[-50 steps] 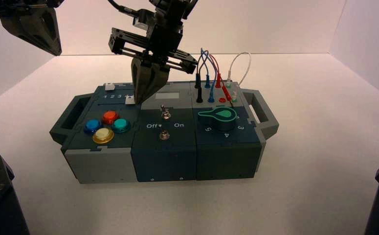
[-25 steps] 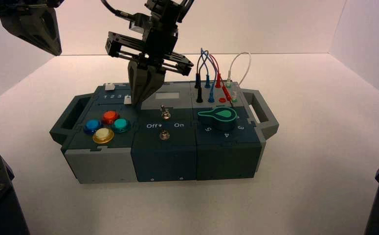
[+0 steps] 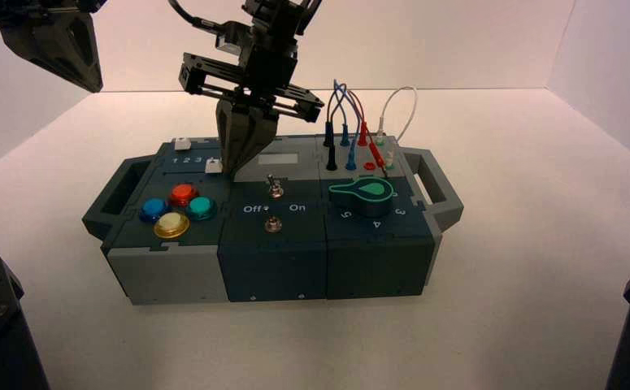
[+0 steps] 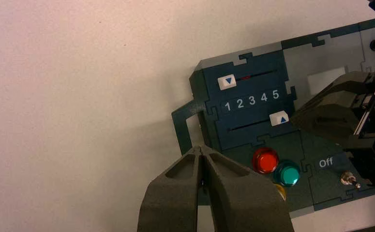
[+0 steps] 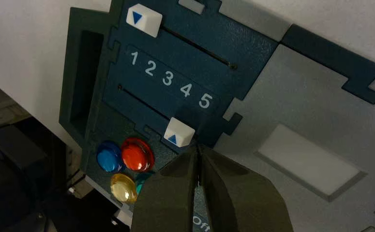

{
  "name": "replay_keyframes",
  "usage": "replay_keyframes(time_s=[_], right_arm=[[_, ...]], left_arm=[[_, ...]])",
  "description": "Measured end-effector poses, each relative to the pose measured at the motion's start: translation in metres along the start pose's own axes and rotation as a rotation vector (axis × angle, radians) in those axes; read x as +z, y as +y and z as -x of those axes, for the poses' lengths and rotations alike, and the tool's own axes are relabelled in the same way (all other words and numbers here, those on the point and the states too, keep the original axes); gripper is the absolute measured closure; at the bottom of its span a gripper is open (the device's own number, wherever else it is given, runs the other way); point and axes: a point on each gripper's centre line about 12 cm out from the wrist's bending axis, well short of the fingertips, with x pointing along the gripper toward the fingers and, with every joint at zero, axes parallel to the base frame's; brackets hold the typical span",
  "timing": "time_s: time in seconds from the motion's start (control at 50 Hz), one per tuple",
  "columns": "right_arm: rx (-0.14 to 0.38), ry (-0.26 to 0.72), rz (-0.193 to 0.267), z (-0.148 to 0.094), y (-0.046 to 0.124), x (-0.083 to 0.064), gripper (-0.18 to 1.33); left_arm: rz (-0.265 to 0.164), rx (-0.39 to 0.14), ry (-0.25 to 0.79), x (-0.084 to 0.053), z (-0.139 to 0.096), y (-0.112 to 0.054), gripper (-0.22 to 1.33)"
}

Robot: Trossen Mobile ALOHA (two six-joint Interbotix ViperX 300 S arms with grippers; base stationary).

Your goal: Move the bottom slider to position 1.

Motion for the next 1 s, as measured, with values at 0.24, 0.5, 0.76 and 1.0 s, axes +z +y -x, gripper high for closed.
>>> replay_keyframes(time_s=[0.24,0.5,0.76,1.0], right_arm=[[0.002,-0.007,0.007,0.001,0.003,0.004,1.28],[0.006,0.006,0.011,0.001,0.005,0.005,1.28],[0.014,0.009,0.007,-0.001,0.008,0.005,1.28],[0.02,0.016,0.01,-0.003,0.012,0.005,1.28]], left_arm=[[-0.002,0.0,0.0,0.0,0.0,0.0,1.28],[-0.001,0.0,0.002,0.0,0.0,0.0,1.28],[0.001,0.001,0.012,0.0,-0.003,0.0,1.27],[-0.001,0.0,0.012,0.0,-0.003,0.0,1.28]])
